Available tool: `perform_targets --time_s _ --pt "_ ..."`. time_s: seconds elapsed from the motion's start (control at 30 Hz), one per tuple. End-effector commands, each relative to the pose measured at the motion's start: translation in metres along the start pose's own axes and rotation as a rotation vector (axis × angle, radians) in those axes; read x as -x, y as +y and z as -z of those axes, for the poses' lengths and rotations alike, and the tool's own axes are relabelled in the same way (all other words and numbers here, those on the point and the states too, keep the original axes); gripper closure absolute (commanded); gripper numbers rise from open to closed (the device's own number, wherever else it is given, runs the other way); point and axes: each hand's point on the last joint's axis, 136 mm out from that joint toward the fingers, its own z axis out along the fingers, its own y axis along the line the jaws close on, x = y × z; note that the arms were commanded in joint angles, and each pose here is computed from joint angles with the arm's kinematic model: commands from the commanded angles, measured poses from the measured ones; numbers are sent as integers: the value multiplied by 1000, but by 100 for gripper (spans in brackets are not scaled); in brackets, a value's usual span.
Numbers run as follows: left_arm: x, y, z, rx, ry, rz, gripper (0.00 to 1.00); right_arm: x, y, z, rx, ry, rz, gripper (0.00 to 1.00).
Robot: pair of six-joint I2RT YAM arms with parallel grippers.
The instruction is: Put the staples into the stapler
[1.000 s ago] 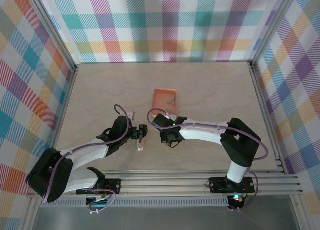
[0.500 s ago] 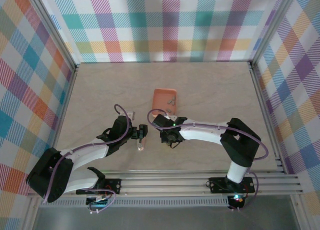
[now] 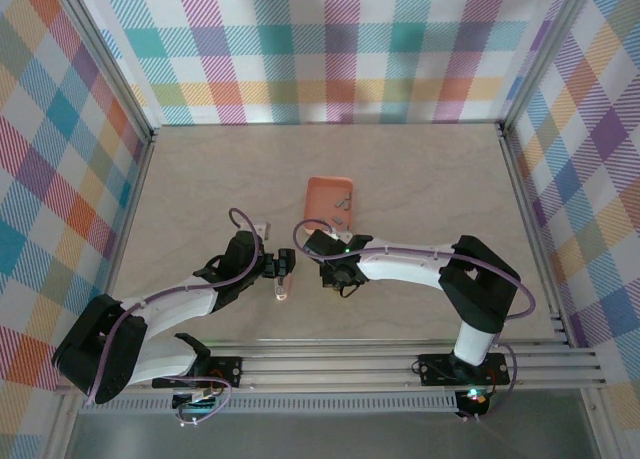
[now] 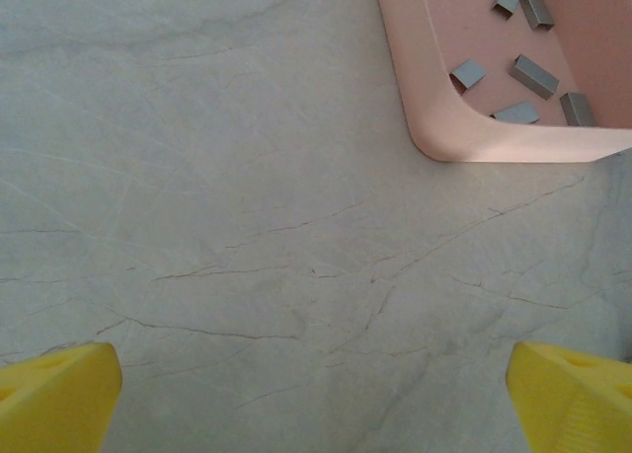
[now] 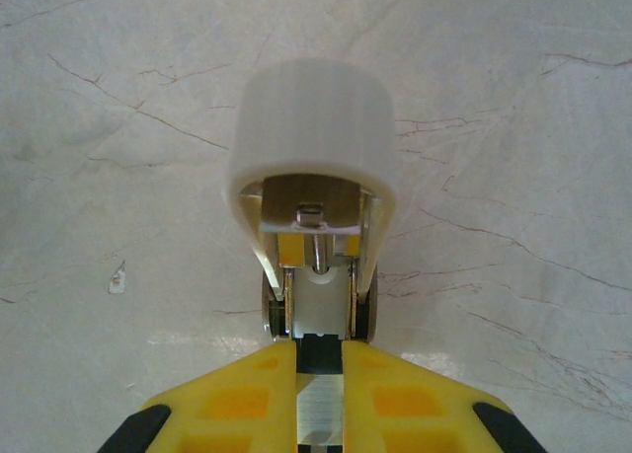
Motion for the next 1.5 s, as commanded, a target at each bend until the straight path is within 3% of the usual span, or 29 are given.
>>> perform_targets --time_s 0.0,1.47 --pt "-3 5 -1 17 1 -17 0 -7 -4 -3 -41 17 5 85" --pt "-3 3 -8 14 11 -23 0 -11 -9 -5 -77 32 -8 85"
